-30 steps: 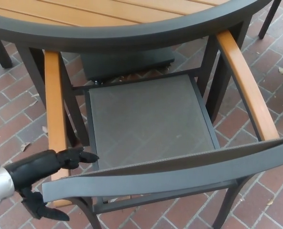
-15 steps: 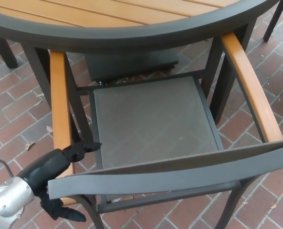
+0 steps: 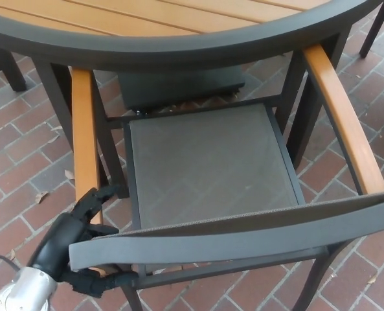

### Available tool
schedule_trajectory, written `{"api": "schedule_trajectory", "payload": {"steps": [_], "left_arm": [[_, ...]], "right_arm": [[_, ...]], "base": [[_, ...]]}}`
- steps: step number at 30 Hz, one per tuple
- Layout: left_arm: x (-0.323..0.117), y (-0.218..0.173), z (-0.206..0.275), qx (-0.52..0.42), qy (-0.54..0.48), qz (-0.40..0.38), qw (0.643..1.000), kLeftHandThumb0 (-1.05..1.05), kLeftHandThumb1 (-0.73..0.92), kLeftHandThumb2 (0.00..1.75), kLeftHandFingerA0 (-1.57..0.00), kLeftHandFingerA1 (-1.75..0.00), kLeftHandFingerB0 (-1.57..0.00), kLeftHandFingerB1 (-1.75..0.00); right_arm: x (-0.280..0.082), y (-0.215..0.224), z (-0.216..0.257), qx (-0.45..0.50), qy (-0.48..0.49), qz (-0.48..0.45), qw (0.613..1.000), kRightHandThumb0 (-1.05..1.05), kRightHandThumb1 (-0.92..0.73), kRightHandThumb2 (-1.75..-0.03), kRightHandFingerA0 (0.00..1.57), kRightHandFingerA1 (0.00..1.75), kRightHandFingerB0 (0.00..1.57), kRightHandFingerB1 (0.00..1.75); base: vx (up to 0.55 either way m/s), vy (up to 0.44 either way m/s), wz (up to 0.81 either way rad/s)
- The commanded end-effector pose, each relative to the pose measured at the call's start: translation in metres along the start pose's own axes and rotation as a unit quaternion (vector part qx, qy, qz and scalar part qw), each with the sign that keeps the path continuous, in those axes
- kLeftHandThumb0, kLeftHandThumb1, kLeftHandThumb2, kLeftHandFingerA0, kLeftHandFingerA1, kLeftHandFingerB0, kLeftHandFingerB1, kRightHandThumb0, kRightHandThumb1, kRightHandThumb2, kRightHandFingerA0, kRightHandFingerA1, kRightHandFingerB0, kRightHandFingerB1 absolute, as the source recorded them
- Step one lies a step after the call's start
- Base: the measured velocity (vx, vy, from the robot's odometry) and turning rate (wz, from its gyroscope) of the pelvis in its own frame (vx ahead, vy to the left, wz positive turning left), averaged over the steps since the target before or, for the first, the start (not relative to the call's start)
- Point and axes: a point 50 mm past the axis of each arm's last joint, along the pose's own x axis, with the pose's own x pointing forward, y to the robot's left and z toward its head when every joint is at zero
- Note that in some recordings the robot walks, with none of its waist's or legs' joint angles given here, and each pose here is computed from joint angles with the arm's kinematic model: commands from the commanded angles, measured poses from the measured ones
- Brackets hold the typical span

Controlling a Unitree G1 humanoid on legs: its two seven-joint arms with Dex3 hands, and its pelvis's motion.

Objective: A chair is kept outside and the robot walks towards it to grab it and pull it out towards itself

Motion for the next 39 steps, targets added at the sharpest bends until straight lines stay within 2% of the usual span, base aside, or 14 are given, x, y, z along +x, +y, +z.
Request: {"api": "schedule_trajectory", "payload": {"steps": [1, 3, 8, 9, 12, 21, 22, 30, 32, 33, 35, 36, 38, 39], "left_arm": [[0.008, -0.04, 0.036, -0.103, -0.074, 0.029, 0.991, -0.67, 0.43, 0.8, -1.1, -1.03, -0.04, -0.45], [0.009, -0.04, 0.038, -0.096, -0.072, 0.041, 0.992, -0.41, 0.72, 0.61, -1.3, -1.36, -0.23, -0.46], [0.011, -0.04, 0.044, -0.085, -0.068, 0.063, 0.992, -0.41, 0.66, 0.84, -1.31, -1.37, -0.27, -0.53], [0.013, -0.038, 0.047, -0.07, -0.076, 0.068, 0.992, -0.14, 0.43, 1.3, -1.08, -1.54, -0.95, -1.59], [0.015, -0.034, 0.053, -0.043, -0.085, 0.071, 0.993, -0.16, 0.46, 1.22, -1.31, -1.45, -1.13, -1.34], [0.007, -0.018, 0.056, 0.024, -0.083, 0.046, 0.995, -0.15, 0.42, 1.21, -1.22, -1.43, -1.07, -1.31], [0.006, -0.015, 0.056, 0.031, -0.086, 0.044, 0.995, -0.14, 0.4, 1.27, -0.92, -1.75, -0.8, -1.75], [0.0, -0.002, 0.057, 0.038, -0.084, 0.056, 0.994, -0.19, 0.4, 1.31, -0.93, -1.75, -0.79, -1.75], [-0.004, 0.001, 0.057, 0.033, -0.081, 0.06, 0.994, -0.17, 0.37, 1.35, -1.0, -1.74, -0.84, -1.65], [-0.013, 0.002, 0.053, 0.023, -0.079, 0.048, 0.995, -0.21, 0.45, 1.2, -1.3, -1.4, -1.11, -1.28], [-0.015, 0.002, 0.052, 0.022, -0.079, 0.044, 0.996, -0.21, 0.45, 1.2, -1.3, -1.4, -1.11, -1.28], [-0.02, 0.003, 0.051, 0.024, -0.077, 0.039, 0.996, -0.18, 0.41, 1.28, -1.08, -1.65, -0.85, -1.67], [-0.026, 0.003, 0.05, 0.025, -0.075, 0.034, 0.996, -0.18, 0.41, 1.28, -1.08, -1.65, -0.85, -1.67], [-0.036, 0.003, 0.046, 0.022, -0.07, 0.028, 0.997, -0.19, 0.44, 1.19, -1.34, -1.42, -1.12, -1.29]], "right_arm": [[0.013, 0.067, 0.091, -0.032, -0.171, 0.124, 0.977, -0.47, -0.55, -0.6, 0.69, 0.61, 0.05, 0.23], [0.012, 0.068, 0.092, -0.026, -0.175, 0.125, 0.976, -0.29, -0.7, -0.61, 0.94, 0.84, 0.32, 0.35], [0.011, 0.069, 0.093, -0.006, -0.189, 0.122, 0.974, -0.19, -0.76, -0.64, 1.01, 1.06, 0.52, 0.4], [0.009, 0.068, 0.095, -0.023, -0.201, 0.117, 0.972, -0.01, -0.56, -1.26, 0.96, 1.63, 0.93, 1.45], [0.005, 0.066, 0.095, -0.063, -0.225, 0.108, 0.966, -0.04, -0.6, -1.2, 0.82, 1.73, 0.77, 1.57], [-0.015, 0.054, 0.078, -0.121, -0.275, 0.101, 0.948, -0.03, -0.61, -1.12, 0.82, 1.75, 0.74, 1.57], [-0.02, 0.052, 0.076, -0.119, -0.289, 0.097, 0.945, -0.14, -0.67, -1.03, 0.83, 1.75, 0.75, 1.66], [-0.041, 0.047, 0.076, -0.073, -0.341, 0.089, 0.933, -0.19, -0.68, -1.05, 0.87, 1.75, 0.74, 1.75], [-0.05, 0.045, 0.077, -0.039, -0.359, 0.09, 0.928, -0.19, -0.7, -1.05, 0.83, 1.75, 0.71, 1.75], [-0.063, 0.047, 0.076, 0.016, -0.368, 0.097, 0.924, -0.18, -0.69, -1.03, 0.83, 1.75, 0.75, 1.73], [-0.067, 0.048, 0.076, 0.031, -0.368, 0.099, 0.924, -0.18, -0.69, -1.03, 0.83, 1.75, 0.75, 1.73], [-0.073, 0.05, 0.073, 0.047, -0.364, 0.098, 0.925, -0.16, -0.68, -1.06, 0.88, 1.75, 0.78, 1.73], [-0.08, 0.053, 0.069, 0.067, -0.357, 0.096, 0.927, -0.16, -0.68, -1.06, 0.88, 1.75, 0.78, 1.73], [-0.09, 0.057, 0.062, 0.067, -0.361, 0.101, 0.925, -0.13, -0.7, -1.1, 0.84, 1.75, 0.71, 1.75]], "base": [[0.0, 0.0, 0.0], [0.0, 0.0, 0.0], [0.0, 0.0, 0.0], [0.0, 0.0, 0.0], [0.0, 0.0, 0.0], [0.0, 0.0, 0.0], [0.0, 0.0, 0.0], [0.0, 0.0, 0.0], [0.0, 0.0, 0.0], [0.0, 0.0, 0.0], [0.0, 0.0, 0.0], [0.0, 0.0, 0.0], [0.0, 0.0, 0.0], [0.0, 0.0, 0.0]]}}
